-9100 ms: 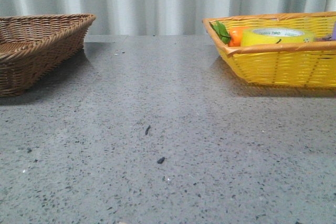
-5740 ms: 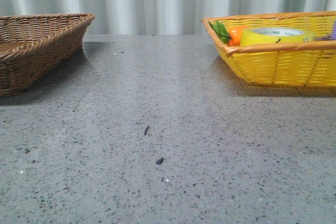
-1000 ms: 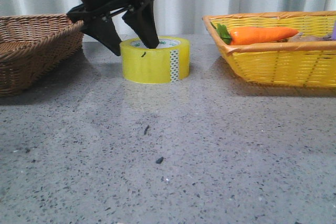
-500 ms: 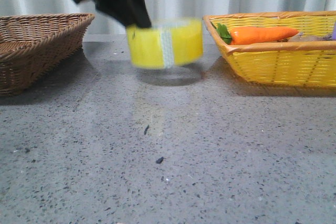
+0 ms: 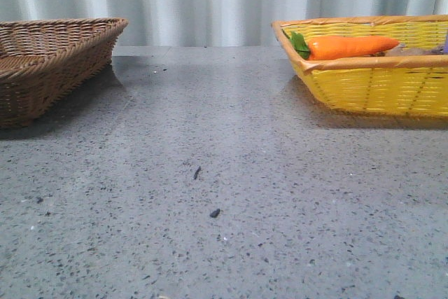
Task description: Transfer tape with both arms
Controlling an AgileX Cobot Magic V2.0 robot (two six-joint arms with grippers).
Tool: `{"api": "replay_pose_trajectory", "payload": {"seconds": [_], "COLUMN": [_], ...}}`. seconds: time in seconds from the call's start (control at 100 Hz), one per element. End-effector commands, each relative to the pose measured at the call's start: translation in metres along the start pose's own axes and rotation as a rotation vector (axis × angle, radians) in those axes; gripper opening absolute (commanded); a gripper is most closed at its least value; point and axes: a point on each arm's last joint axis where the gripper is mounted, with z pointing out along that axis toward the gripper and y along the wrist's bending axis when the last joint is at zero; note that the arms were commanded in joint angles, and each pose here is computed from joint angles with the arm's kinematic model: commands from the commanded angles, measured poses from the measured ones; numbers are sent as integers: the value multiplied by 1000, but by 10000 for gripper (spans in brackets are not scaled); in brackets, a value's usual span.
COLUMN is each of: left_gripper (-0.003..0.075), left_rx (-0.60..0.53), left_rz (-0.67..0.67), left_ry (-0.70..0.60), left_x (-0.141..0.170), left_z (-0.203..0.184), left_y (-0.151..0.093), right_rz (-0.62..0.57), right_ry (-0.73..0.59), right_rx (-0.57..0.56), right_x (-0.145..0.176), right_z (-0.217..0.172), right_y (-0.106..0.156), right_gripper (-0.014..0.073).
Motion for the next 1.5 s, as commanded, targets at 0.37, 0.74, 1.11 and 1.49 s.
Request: {"api": "replay_pose_trajectory", "payload": {"seconds": [0.37,0.74,1.11,1.49], "left_gripper": [102,459,297,193], "left_rx": [-118,-81,4,138], "left_rz": [-213,-274,-49,-46], "left_ry": [215,72,-538,-381], "left_x": [66,56,56,176], "left_z": [47,26,-108,-113], "left_y": [67,56,-27,-61], "right_rz": [-34,-33,-113,-226], "right_ry": [-77,-73,-277,-579], "right_rx": [30,30,64,58], "right_x": [-13,-13,20,72], "right_z": [6,7,-11,-27], "right_y": [-2,-2,-7,-7], "right_gripper": [-41,-41,-41,-41]}}
